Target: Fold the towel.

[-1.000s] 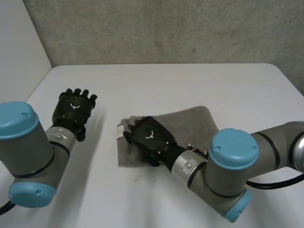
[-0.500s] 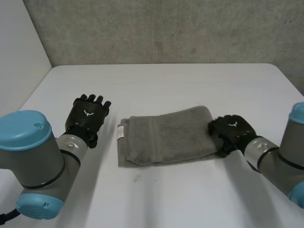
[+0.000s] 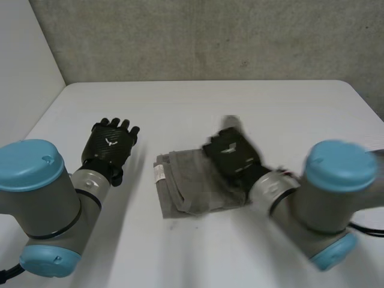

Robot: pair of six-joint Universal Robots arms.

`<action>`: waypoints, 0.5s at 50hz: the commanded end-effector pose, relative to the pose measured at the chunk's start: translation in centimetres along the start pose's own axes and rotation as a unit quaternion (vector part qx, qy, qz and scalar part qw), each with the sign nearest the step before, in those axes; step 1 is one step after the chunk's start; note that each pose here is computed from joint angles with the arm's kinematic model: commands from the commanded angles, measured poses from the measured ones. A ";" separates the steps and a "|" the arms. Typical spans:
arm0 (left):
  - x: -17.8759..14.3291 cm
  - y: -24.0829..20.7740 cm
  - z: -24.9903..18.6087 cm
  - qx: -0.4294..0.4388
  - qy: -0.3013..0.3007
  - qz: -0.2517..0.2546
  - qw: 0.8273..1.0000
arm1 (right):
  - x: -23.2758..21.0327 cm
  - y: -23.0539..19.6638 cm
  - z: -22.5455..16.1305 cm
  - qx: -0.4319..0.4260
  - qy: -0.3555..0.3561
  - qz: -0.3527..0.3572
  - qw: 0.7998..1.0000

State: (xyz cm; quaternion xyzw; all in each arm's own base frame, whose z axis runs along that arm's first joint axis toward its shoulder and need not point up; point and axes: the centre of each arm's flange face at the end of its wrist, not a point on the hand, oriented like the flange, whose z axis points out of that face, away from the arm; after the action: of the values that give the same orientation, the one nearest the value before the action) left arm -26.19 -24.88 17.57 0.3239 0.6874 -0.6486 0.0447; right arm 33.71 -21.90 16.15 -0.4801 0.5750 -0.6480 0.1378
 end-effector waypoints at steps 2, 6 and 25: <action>-0.7 -1.4 -0.7 0.017 -0.009 -0.042 0.999 | -7.4 0.3 -0.1 0.018 -0.091 -0.013 0.996; -1.2 -3.5 -0.9 0.051 -0.013 -0.109 0.993 | -5.4 -0.8 0.0 0.027 -0.057 0.005 0.998; 7.7 -6.3 0.0 -0.042 0.133 -0.254 0.957 | 5.2 3.0 1.4 -0.122 0.022 0.255 0.959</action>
State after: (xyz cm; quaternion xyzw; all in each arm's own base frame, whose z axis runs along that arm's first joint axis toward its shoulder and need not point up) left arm -32.46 -22.11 22.02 0.2221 0.7332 -0.6207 -0.1668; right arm 30.35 -27.11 18.23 -0.2991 0.7056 -0.6009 0.2269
